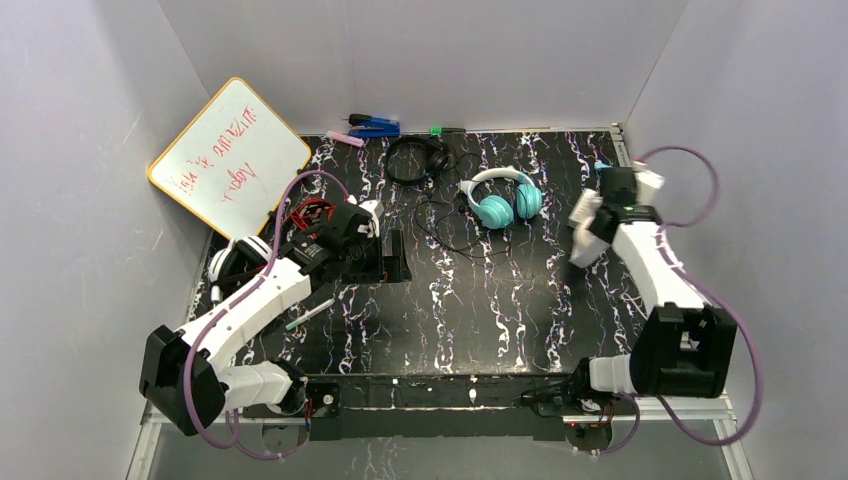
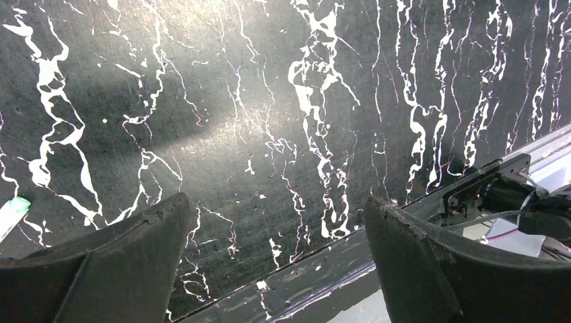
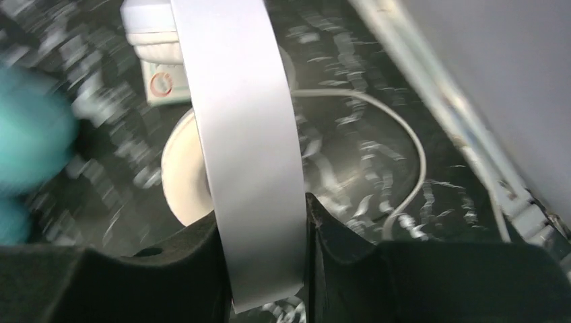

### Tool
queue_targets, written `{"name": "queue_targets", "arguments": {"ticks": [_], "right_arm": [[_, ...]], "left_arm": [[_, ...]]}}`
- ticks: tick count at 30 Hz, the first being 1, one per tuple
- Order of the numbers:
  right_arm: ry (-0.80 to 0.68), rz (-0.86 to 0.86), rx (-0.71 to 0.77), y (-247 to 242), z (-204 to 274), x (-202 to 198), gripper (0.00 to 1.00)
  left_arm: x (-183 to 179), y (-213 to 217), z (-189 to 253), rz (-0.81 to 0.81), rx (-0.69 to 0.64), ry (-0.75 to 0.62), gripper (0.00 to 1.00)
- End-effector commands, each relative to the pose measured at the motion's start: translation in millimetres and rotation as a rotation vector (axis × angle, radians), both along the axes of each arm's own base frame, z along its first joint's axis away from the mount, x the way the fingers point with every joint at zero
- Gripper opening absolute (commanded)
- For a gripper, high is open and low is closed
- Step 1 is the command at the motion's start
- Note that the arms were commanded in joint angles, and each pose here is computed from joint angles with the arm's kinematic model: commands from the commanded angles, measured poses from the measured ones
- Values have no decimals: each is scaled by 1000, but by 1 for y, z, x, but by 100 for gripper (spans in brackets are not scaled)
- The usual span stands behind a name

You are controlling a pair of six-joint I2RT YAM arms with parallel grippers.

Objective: Wrap the headphones
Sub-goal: Move the headphones to the center of the board.

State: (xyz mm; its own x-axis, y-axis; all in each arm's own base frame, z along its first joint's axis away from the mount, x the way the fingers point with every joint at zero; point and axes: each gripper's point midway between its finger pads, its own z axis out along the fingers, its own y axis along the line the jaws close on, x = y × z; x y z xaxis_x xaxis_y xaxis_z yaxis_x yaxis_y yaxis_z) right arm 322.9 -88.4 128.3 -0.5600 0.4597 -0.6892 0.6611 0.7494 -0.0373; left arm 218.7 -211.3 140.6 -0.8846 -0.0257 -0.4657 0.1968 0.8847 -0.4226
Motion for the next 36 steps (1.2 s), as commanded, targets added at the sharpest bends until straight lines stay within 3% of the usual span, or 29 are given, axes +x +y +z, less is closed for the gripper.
{"name": "queue_targets", "arguments": {"ticks": [1,6,11,14,15,16,17,19,23,25,28,31,36], "right_arm": [[-43,196,-29,89,35,-8,16],[-3,378,-15,174,47,-50,17],[130,590,109,267,15,-113,21],[213,665,45,302,-2,-146,26],[234,691,16,314,-6,-155,34],[255,716,-22,324,-8,-162,48],[263,750,-60,336,-8,-169,69],[234,846,-127,363,-4,-180,87],[193,1070,-42,417,2,-195,90],[147,1212,99,443,9,-206,89],[-73,1408,424,478,53,-223,93],[-171,1418,558,465,71,-223,94],[-159,1374,538,425,74,-200,93]], "left_arm": [[0,3,24,-18,-7,-56,98],[-1,13,30,18,5,-89,98],[1,35,34,124,59,-120,98],[-1,35,36,115,56,-124,98],[-2,35,36,111,57,-123,98],[-2,35,35,105,59,-121,98],[-3,35,33,99,62,-118,98],[-6,35,32,87,65,-111,98],[-14,31,30,43,42,-94,98],[-16,34,28,46,50,-93,99],[-20,41,28,62,62,-96,98],[-28,44,24,87,49,-66,98],[-52,41,4,162,-36,56,98]]}}
